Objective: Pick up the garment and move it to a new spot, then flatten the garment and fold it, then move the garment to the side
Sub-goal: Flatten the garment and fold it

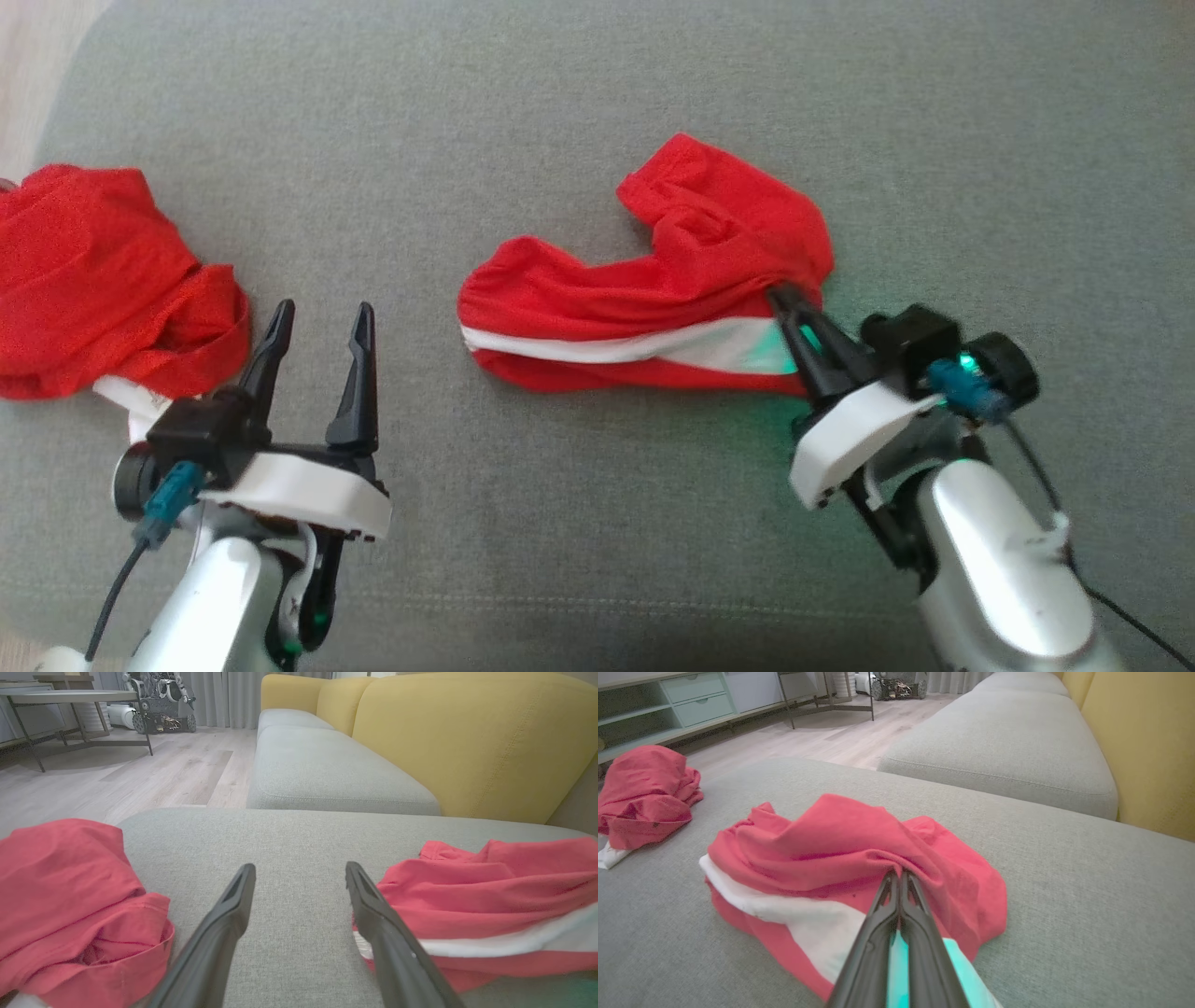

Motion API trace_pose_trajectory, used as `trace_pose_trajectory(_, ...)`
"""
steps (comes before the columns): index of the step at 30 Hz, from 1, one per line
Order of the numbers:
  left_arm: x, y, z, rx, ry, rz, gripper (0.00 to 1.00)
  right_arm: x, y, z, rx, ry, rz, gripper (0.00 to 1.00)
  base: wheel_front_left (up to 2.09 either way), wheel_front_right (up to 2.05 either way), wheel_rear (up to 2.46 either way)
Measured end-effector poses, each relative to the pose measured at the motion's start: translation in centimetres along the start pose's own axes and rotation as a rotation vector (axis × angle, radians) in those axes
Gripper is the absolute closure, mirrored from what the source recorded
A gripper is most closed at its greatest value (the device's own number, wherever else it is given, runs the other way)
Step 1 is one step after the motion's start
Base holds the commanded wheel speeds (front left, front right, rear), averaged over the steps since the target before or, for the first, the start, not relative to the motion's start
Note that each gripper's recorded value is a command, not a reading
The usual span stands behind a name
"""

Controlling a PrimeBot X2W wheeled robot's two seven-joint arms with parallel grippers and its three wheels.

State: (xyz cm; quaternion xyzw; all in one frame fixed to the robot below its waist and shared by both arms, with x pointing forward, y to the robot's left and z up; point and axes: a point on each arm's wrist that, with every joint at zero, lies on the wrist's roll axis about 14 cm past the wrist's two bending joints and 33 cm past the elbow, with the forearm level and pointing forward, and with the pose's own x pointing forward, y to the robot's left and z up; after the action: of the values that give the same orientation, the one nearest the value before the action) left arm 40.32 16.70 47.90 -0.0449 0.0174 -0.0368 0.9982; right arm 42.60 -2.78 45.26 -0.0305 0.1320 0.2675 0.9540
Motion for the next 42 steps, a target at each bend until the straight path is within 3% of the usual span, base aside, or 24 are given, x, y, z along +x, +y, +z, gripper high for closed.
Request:
trace_pose_trajectory(10, 0.4, 0.9, -1.0, 0.002, 0.025, 0.019, 0.00, 2.8, -3.8, -1.3, 0.063, 0.058, -0.072, 1.00, 0.00, 0.00, 0.00)
trace_pose_trajectory(11, 0.4, 1.0, -1.1, 0.001, 0.028, 0.022, 0.00, 3.0, -3.9, -1.7, 0.072, 0.064, -0.074, 0.66, 0.00, 0.00, 0.00)
trace_pose_trajectory(12, 0.4, 1.0, -1.3, -0.001, 0.032, 0.022, 0.00, 3.1, -4.0, -2.1, 0.080, 0.073, -0.077, 0.00, 0.00, 0.00, 0.00)
trace_pose_trajectory(19, 0.8, 0.9, -1.4, -0.007, 0.032, 0.022, 0.00, 2.5, -4.7, -2.8, 0.125, 0.057, -0.107, 0.00, 0.00, 0.00, 0.00)
trace_pose_trajectory(33, 0.1, 0.0, 0.5, 0.001, -0.020, -0.001, 0.00, -3.7, -7.0, 3.1, 0.116, -0.194, -0.235, 0.00, 0.00, 0.00, 0.00)
trace_pose_trajectory(42, -1.8, -0.5, 0.4, 0.020, -0.010, -0.018, 0.00, -7.6, -6.1, 2.1, 0.152, -0.172, -0.268, 0.00, 0.00, 0.00, 0.00)
